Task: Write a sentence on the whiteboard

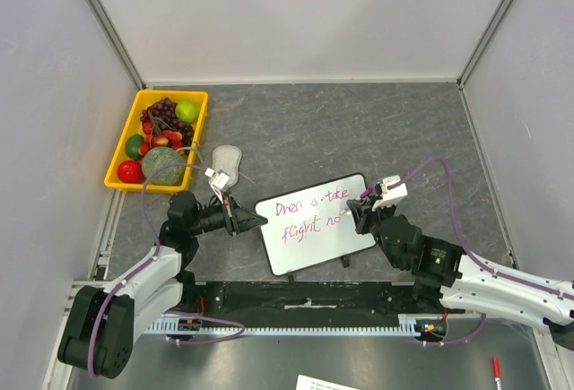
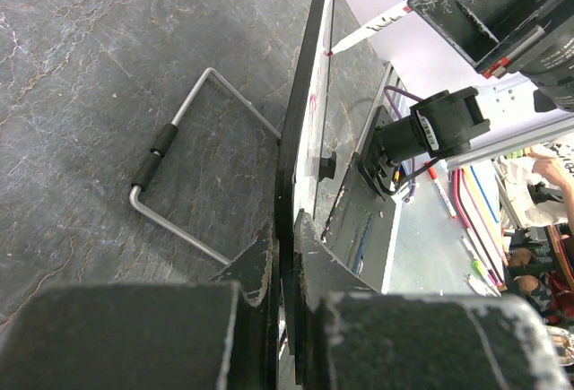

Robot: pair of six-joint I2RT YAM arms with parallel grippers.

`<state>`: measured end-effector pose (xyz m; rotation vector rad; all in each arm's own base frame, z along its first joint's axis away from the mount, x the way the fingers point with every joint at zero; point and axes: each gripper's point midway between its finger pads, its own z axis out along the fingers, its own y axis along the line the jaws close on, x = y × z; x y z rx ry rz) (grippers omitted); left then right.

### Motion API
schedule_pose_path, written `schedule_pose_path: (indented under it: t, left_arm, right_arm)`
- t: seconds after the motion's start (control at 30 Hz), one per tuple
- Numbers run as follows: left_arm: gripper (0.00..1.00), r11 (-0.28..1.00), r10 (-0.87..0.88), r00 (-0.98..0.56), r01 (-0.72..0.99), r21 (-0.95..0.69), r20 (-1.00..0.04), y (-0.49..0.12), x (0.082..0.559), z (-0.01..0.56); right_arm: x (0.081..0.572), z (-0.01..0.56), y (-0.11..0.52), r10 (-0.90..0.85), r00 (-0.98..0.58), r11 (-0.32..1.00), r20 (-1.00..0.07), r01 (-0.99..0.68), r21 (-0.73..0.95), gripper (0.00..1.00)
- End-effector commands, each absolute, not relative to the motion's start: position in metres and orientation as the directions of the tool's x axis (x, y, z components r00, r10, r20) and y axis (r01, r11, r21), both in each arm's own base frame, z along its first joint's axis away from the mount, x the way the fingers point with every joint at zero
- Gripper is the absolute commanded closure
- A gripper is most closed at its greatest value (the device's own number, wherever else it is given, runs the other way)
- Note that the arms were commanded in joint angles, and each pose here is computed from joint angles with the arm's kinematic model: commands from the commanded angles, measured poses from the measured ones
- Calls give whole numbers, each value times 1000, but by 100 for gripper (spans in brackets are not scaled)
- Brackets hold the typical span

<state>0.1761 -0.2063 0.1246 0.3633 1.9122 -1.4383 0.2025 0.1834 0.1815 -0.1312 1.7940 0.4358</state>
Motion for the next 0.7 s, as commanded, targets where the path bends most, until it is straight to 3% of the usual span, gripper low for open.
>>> schedule_pose_path:
  t: [0.0,0.67]
  left_arm:
    - [98,360,-167,-647,663,-657,-744,-205,181,125]
    - [98,361,-167,-647,663,-656,-744,-205,181,125]
  right_arm:
    - [205,174,176,143,-264,937,-954,-273,216,100]
    - [196,147,167,111,-342,945,-933,-253,206,100]
